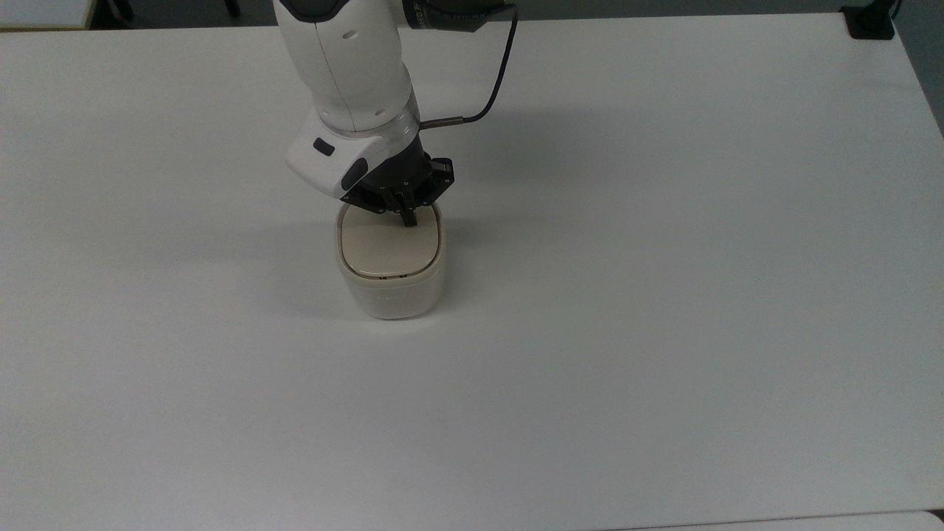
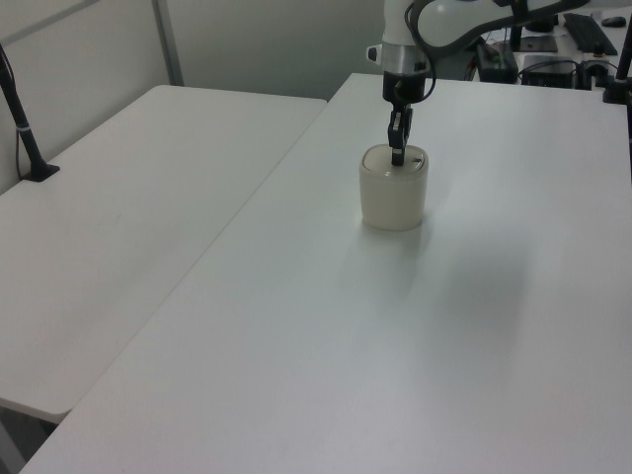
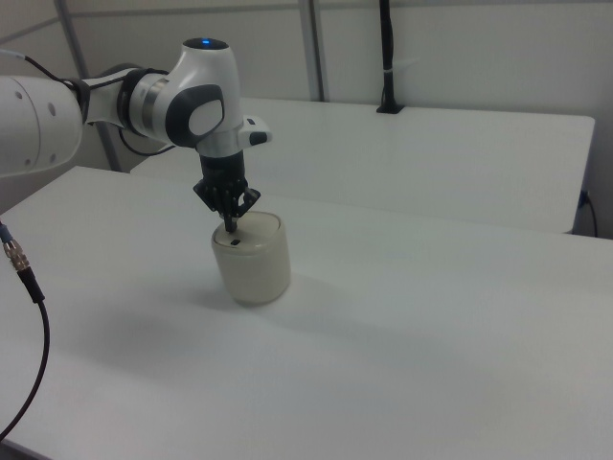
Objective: Open the trash bin
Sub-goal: 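Press down on the lid button with the gripper fingertips, then lift the gripper up away from the bin as the lid pops open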
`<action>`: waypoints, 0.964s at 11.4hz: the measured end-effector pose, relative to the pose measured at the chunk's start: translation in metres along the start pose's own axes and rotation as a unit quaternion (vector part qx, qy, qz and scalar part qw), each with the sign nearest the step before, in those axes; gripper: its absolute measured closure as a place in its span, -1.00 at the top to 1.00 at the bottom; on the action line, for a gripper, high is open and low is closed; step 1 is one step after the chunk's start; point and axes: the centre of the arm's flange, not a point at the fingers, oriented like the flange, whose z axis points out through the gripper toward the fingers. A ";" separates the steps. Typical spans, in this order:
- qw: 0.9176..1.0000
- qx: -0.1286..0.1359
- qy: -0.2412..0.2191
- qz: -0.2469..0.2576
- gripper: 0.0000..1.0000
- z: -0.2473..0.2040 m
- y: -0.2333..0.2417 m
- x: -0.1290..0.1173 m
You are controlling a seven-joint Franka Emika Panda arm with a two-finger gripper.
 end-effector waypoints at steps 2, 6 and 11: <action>1.000 0.000 -0.001 0.001 -0.98 0.001 0.001 0.000; 1.000 0.000 -0.004 0.001 -0.98 0.006 0.002 0.000; 1.000 -0.001 0.000 0.003 -0.98 0.001 0.004 0.001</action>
